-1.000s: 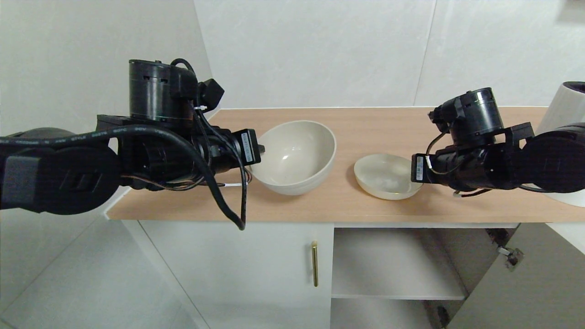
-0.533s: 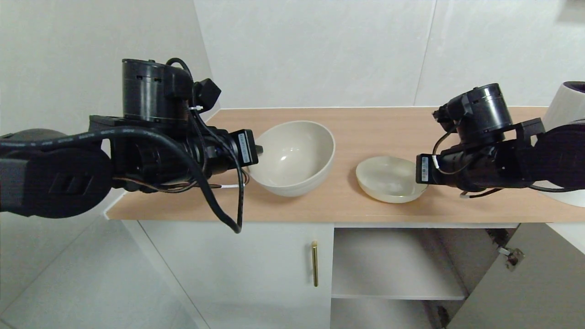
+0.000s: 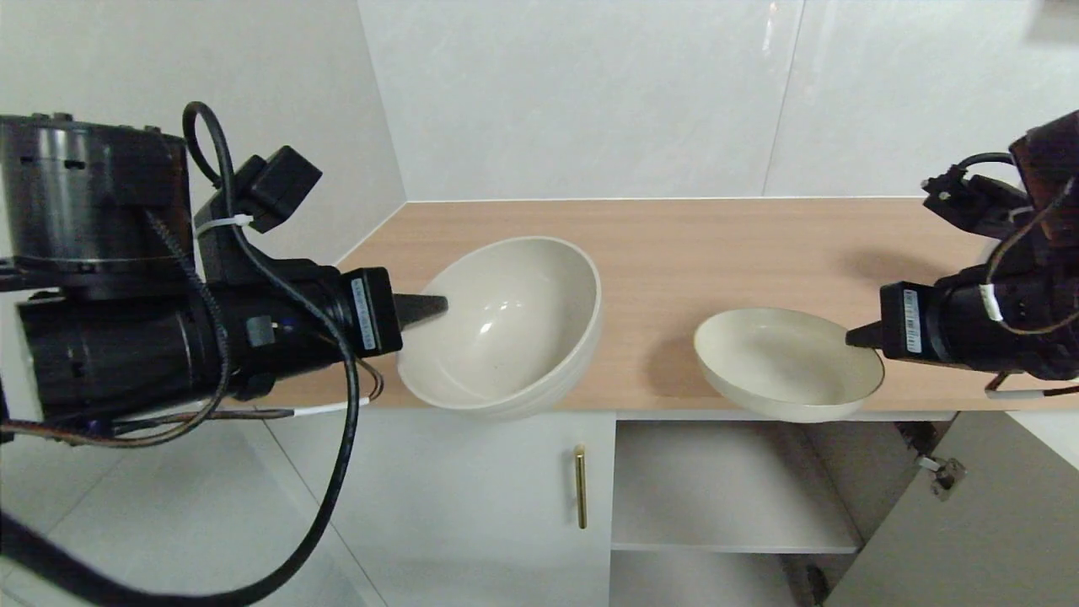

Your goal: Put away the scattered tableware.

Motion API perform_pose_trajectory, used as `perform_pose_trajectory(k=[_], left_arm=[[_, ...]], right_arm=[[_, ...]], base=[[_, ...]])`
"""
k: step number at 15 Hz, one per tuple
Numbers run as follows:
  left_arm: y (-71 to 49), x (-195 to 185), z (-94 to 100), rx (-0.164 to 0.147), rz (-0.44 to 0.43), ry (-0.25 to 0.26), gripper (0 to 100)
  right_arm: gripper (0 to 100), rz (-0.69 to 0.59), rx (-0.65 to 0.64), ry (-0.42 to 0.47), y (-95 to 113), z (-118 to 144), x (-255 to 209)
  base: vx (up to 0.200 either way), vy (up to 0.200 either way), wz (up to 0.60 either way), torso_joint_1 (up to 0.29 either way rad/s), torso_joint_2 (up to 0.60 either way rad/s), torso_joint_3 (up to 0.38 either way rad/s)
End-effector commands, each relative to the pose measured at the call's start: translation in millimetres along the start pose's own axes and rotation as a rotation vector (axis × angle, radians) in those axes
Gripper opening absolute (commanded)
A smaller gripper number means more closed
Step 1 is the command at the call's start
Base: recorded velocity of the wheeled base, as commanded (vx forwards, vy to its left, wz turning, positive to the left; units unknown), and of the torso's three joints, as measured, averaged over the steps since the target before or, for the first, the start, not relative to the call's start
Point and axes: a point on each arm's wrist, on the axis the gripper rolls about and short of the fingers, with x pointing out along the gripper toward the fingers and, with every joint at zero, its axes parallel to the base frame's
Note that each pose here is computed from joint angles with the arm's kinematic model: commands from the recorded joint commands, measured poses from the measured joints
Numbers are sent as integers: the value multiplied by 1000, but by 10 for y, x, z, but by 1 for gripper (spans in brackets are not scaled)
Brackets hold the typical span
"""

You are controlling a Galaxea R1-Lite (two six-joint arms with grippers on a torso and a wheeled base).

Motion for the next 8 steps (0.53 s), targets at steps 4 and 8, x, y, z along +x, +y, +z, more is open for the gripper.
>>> perform_pose_trajectory(k=[4, 8], left_arm=[[-6, -83, -155, 3, -13, 38, 0], [-9, 17, -210, 3, -12, 73, 0]], right_arm=[[0, 70, 3, -22, -120, -202, -308], [0, 65, 3, -18, -137, -219, -309]], base=[[0, 0, 0, 0, 0, 0], [-200, 0, 0, 7, 2, 0]])
